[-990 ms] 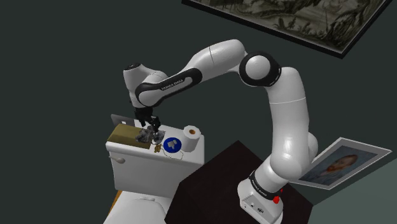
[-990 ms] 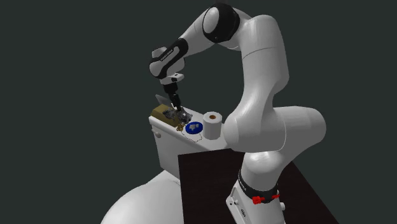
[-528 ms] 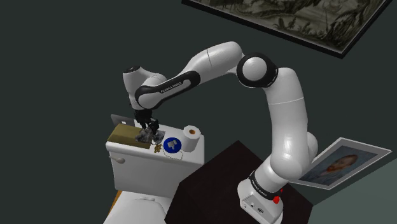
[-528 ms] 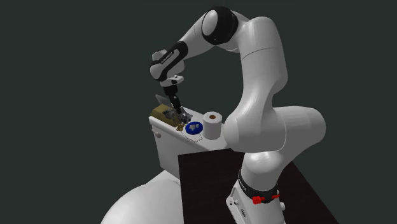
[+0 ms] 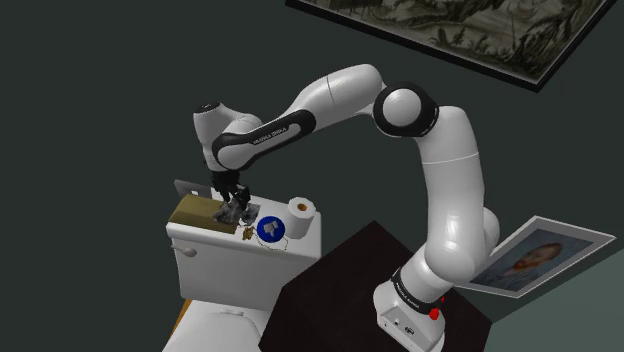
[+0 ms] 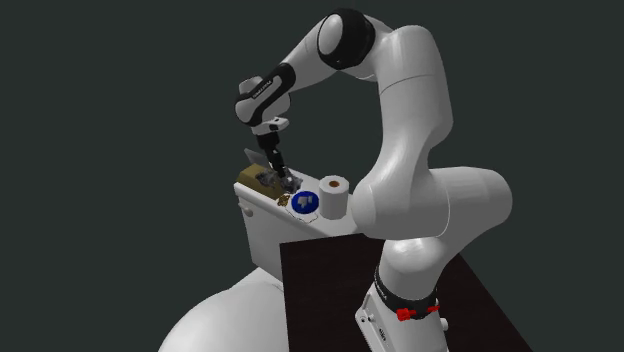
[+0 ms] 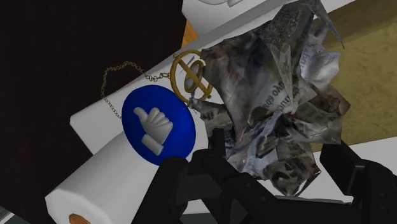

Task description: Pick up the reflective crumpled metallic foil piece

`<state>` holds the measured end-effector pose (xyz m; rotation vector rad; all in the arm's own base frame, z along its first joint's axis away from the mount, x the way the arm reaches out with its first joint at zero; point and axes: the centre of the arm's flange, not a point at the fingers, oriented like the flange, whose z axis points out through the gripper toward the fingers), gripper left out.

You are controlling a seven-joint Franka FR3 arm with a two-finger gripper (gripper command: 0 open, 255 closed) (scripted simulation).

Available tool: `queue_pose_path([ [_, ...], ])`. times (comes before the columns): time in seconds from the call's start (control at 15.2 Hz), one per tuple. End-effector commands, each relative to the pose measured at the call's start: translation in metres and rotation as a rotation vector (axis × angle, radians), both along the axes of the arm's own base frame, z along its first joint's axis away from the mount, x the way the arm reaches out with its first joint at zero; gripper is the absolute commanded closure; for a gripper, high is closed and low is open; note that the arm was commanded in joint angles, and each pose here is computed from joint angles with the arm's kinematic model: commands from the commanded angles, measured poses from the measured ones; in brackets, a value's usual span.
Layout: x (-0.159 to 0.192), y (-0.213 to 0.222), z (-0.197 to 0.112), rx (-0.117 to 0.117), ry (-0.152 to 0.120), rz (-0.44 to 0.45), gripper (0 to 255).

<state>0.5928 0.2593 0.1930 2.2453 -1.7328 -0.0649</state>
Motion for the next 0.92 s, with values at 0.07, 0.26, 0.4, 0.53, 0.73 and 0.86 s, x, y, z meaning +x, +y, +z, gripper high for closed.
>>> queue_pose_path([
  [0.07,-0.001,0.0,0.015,0.0,0.0,0.0,255],
  [0.26,-0.001,0.0,0.031,0.0,0.0,0.0,255],
  [0.4,-0.001,0.0,0.041,0.0,0.0,0.0,255],
  [0.53,-0.001,0.0,0.052,0.0,0.0,0.0,255],
  [0.73,-0.001,0.0,0.068,0.0,0.0,0.0,255],
  [0.86,-0.001,0.0,0.074,0.0,0.0,0.0,255],
])
